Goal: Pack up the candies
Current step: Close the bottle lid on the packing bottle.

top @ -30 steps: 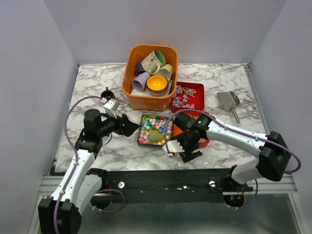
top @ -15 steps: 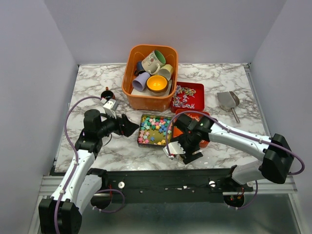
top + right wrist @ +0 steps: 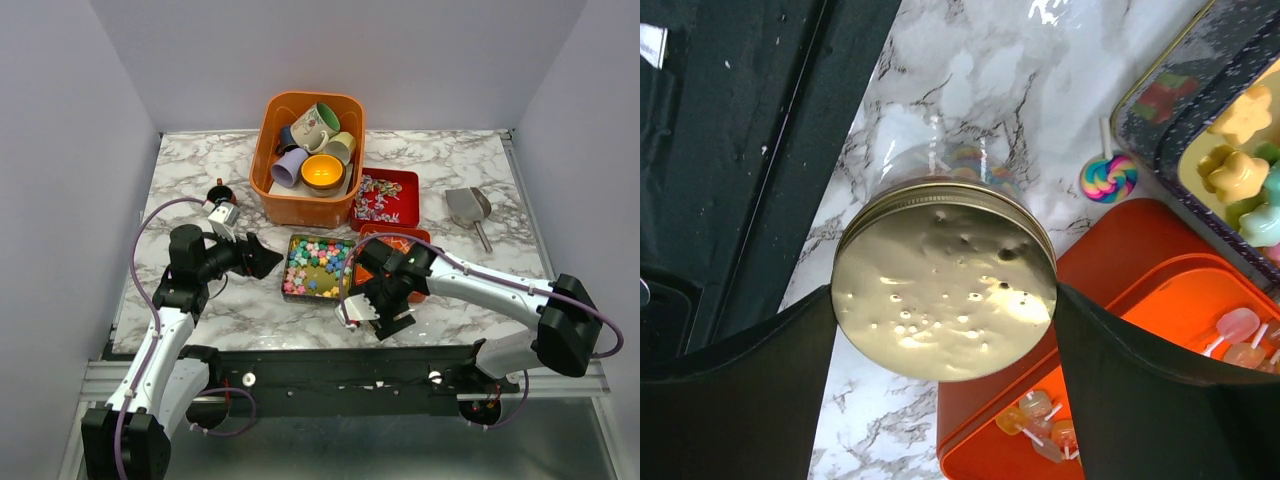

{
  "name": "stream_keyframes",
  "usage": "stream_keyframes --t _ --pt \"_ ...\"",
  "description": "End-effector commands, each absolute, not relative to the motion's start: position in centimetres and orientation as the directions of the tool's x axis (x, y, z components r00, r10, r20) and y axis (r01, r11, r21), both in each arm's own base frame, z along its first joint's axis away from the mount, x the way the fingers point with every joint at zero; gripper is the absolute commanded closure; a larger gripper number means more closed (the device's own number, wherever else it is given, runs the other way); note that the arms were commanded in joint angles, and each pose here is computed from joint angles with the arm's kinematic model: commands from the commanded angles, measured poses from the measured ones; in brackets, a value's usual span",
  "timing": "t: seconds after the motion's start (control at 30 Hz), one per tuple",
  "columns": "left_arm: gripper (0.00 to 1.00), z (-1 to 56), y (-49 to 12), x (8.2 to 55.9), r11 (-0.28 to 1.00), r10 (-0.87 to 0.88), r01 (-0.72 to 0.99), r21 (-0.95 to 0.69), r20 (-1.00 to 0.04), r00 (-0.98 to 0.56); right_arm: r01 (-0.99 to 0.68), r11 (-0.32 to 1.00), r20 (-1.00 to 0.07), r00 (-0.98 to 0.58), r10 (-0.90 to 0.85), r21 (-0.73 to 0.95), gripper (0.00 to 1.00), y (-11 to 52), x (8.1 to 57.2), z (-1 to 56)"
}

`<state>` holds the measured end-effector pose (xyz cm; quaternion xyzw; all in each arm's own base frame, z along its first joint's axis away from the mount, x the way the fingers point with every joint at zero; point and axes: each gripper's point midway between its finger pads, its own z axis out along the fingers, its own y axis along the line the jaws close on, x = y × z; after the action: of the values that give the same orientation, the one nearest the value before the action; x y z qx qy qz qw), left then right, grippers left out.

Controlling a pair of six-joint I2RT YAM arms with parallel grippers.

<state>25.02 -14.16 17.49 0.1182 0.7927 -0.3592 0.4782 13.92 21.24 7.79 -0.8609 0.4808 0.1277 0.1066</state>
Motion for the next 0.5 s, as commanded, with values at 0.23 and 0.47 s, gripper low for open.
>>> stream_keyframes --t 0.23,0.47 --pt "0.01 17.8 -14.7 25.1 0.682 -0.154 0.568 -0.461 -0.85 -0.504 -0.862 -0.505 -0.293 0.493 -0.819 -0.039 0.09 19.8 13.1 6.7" --pt "0.01 18.8 -15.3 24.7 0.665 -0.121 0.619 -0.417 -0.879 -0.462 -0.887 -0.455 -0.316 0.454 -0.833 -0.074 0.0 20.7 13.7 8.5"
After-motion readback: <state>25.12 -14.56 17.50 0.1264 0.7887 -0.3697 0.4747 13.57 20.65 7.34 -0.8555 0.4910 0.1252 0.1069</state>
